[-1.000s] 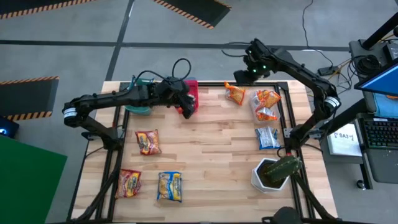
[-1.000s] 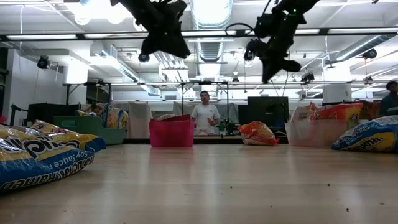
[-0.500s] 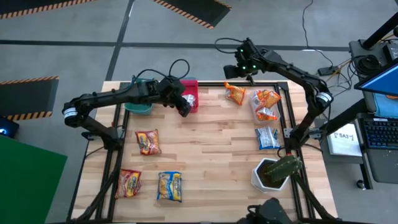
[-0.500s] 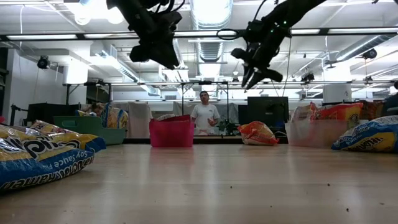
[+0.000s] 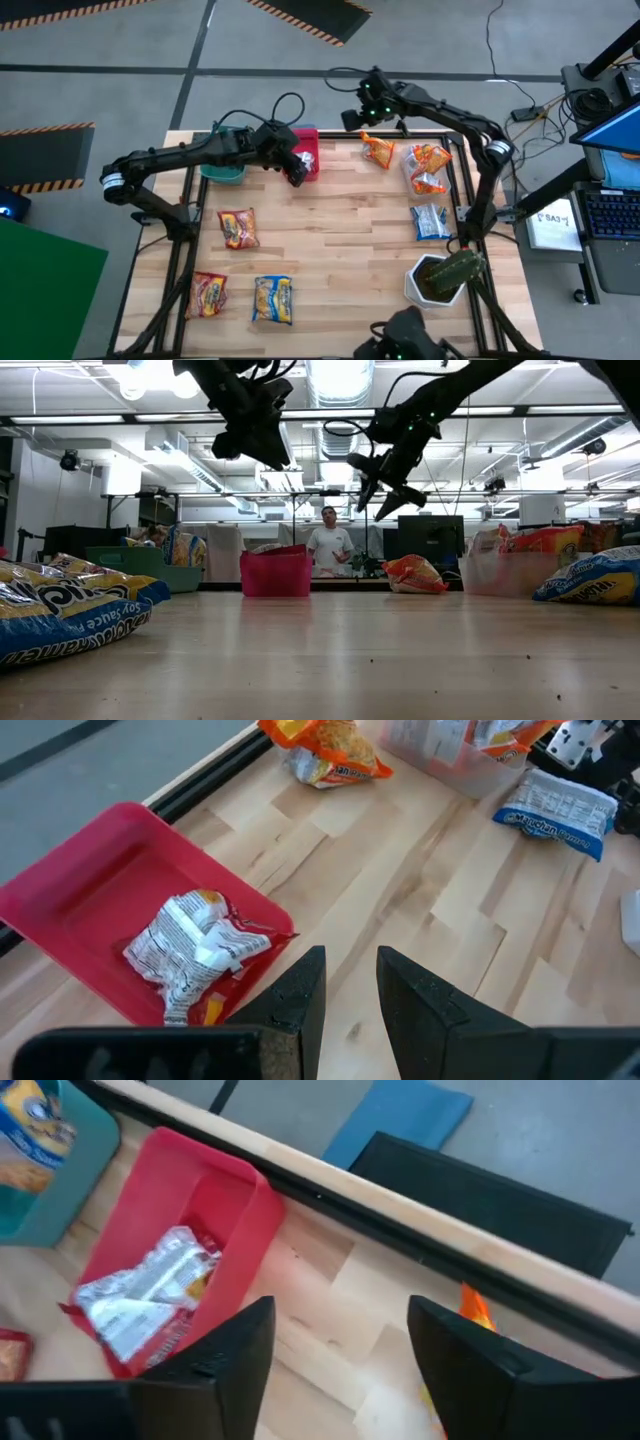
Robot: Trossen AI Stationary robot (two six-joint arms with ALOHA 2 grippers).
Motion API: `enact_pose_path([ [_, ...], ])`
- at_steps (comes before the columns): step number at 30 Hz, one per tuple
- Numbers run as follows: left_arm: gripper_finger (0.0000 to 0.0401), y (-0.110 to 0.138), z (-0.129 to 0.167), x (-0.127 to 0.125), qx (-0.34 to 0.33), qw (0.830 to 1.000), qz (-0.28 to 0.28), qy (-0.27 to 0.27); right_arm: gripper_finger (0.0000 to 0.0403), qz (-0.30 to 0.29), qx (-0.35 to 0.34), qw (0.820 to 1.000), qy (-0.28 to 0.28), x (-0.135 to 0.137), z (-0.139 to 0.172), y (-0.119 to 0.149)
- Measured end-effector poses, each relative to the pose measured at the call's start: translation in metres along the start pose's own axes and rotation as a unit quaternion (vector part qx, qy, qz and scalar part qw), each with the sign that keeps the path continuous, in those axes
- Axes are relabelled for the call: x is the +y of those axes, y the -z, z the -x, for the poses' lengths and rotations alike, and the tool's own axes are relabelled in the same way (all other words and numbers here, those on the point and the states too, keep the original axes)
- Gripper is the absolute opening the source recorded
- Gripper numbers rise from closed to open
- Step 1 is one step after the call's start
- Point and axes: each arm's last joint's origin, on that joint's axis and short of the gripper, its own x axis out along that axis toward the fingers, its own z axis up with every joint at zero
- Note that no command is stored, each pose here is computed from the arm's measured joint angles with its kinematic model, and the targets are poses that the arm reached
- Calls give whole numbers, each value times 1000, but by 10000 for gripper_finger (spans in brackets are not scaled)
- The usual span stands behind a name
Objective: Sort Maruchan noodles
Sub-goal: Put the orange noodle pack into the transparent bin
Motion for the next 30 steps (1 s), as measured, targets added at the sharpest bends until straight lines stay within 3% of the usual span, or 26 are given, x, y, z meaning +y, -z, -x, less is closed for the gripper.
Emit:
enact_pose_path([
  [8, 76, -1, 0, 1, -8, 1000, 0, -20, 249, 31, 9, 999, 12, -2, -17, -4],
  [16, 76, -1, 0, 1, -9, 1000, 0, -20, 244, 33, 11, 999, 18, -4, -20, -4],
  [19, 76, -2, 0, 1, -16, 1000, -2, -20, 240, 43, -1, 998, 52, -5, -20, -4],
  [24, 76, -4, 0, 0, -27, 999, -2, -16, 240, 54, -11, 986, 158, -13, -21, -2],
  [30, 76, -5, 0, 0, -31, 999, -4, -15, 232, 61, 33, 980, 185, -19, -36, 7],
])
